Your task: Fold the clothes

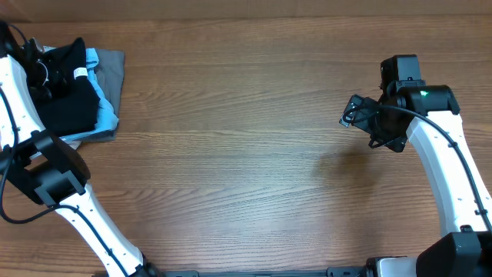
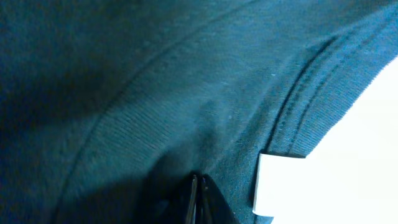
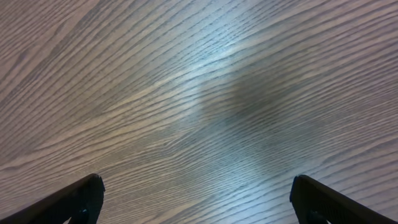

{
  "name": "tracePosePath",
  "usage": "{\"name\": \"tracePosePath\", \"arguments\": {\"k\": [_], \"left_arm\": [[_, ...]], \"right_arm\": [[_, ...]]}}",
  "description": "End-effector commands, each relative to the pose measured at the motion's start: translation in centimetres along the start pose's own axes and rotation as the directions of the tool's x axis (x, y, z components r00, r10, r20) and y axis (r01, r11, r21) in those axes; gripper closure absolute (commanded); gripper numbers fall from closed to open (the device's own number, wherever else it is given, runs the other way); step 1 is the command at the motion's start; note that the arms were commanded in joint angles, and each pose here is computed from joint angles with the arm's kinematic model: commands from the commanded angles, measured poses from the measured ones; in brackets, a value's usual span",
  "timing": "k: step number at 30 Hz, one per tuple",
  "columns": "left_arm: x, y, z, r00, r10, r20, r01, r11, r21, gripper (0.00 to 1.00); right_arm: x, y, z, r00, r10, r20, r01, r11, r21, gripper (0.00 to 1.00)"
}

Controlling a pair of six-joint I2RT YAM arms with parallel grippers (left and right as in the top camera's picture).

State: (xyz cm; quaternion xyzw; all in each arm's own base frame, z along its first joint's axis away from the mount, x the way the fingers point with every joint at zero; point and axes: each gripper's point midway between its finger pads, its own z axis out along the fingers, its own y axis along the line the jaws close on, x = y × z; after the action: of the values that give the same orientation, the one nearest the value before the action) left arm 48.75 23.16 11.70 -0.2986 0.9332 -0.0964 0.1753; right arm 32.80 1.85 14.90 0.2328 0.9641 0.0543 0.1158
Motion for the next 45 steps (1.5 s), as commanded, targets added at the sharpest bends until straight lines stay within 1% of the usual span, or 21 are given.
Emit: {"name": "tracePosePath", "arguments": {"k": [1,3,4,5,6,8,10,13,15,18,20,23,26,29,32,33,35,38,43,44,45], "left_arm": [[-3.0,-1.7,-9.1,0.976,0.062,0.207,-0.063,0.998,0.003,0.87],[-3.3,-2.5,-12.7,0.959,0.079,0.274,-0.083,0.997,0.003,0.83],[-3.3,-2.9,-14.5,0.947,0.097,0.306,-0.102,0.995,-0.001,0.79],[-3.2,-3.2,-15.9,0.937,0.113,0.33,-0.118,0.993,-0.006,0.71],[-3.0,-3.4,-17.8,0.925,0.123,0.358,-0.123,0.992,-0.021,0.6],[-2.5,-3.6,-20.3,0.91,0.13,0.395,-0.121,0.991,-0.048,0.44],[-1.8,-4.1,-22.7,0.893,0.137,0.428,-0.126,0.991,-0.054,0.23],[-0.4,-5.6,-26.5,0.866,0.142,0.48,-0.151,0.988,-0.021,0.07],[1.3,-6.9,-28.7,0.857,0.148,0.494,-0.183,0.983,0.023,0.0],[4.7,-8.5,-31.9,0.849,0.169,0.501,-0.234,0.97,0.068,0.0],[6.8,-9.4,-34.2,0.832,0.181,0.525,-0.263,0.961,0.086,0.0],[10.3,-11.3,-38.9,0.774,0.199,0.601,-0.329,0.938,0.113,0.0],[14.6,-12.0,-42.8,0.719,0.216,0.661,-0.365,0.926,0.095,0.0],[19.4,-12.0,-44.7,0.706,0.233,0.669,-0.381,0.921,0.082,0.0],[23.5,-11.9,-45.9,0.695,0.248,0.676,-0.395,0.916,0.07,0.0],[24.3,-11.9,-46.3,0.685,0.248,0.685,-0.399,0.915,0.067,0.0],[26.8,-12.6,-46.8,0.67,0.251,0.699,-0.437,0.894,0.098,0.0],[29.5,-13.0,-46.1,0.685,0.25,0.684,-0.465,0.873,0.147,0.0],[31.2,-12.0,-43.8,0.696,0.249,0.674,-0.454,0.879,0.144,0.0],[31.5,-11.9,-43.3,0.692,0.248,0.678,-0.456,0.878,0.144,0.0],[32.2,-11.6,-42.3,0.671,0.248,0.699,-0.469,0.872,0.14,0.0]], "right_arm": [[-0.2,0.0,0.0,1.0,-0.004,0.006,0.004,1.0,-0.005,0.0],[-0.2,0.1,0.0,1.0,-0.004,0.007,0.004,1.0,-0.006,0.0],[-0.2,0.1,0.0,1.0,-0.004,0.007,0.004,1.0,-0.006,0.0],[-0.2,0.1,0.0,1.0,-0.004,0.007,0.004,1.0,-0.006,0.0],[-0.2,0.1,0.0,1.0,-0.004,0.007,0.004,1.0,-0.006,0.0],[-0.2,0.1,0.0,1.0,-0.004,0.01,0.004,1.0,-0.007,0.0],[-0.4,0.2,0.0,1.0,-0.004,0.015,0.004,1.0,-0.01,0.0],[-0.5,0.5,-0.1,1.0,-0.005,0.016,0.005,1.0,-0.027,0.0],[-0.6,1.0,-0.4,1.0,-0.006,0.017,0.007,0.999,-0.052,0.0],[-0.9,1.7,-1.4,0.999,-0.008,0.037,0.012,0.996,-0.089,0.0],[-1.2,2.0,-2.6,0.997,-0.03,0.076,0.038,0.993,-0.111,0.0],[-1.1,2.1,-4.7,0.989,-0.058,0.135,0.076,0.988,-0.138,0.0],[-0.7,2.1,-6.9,0.982,-0.056,0.181,0.087,0.982,-0.167,0.0],[0.2,1.9,-8.4,0.976,-0.06,0.21,0.099,0.978,-0.182,0.01],[1.5,2.0,-9.1,0.971,-0.075,0.228,0.121,0.973,-0.198,0.01],[2.1,2.1,-9.2,0.969,-0.085,0.231,0.133,0.97,-0.203,0.01],[3.3,2.4,-9.0,0.963,-0.108,0.246,0.163,0.962,-0.219,0.01],[4.4,2.8,-8.1,0.95,-0.125,0.287,0.199,0.948,-0.247,0.02],[3.2,2.6,-8.2,0.92,-0.053,0.387,0.167,0.949,-0.269,0.0],[2.6,2.8,-8.5,0.91,-0.046,0.412,0.17,0.948,-0.27,0.0],[1.7,3.2,-9.1,0.892,-0.033,0.452,0.178,0.943,-0.282,0.0]]}}
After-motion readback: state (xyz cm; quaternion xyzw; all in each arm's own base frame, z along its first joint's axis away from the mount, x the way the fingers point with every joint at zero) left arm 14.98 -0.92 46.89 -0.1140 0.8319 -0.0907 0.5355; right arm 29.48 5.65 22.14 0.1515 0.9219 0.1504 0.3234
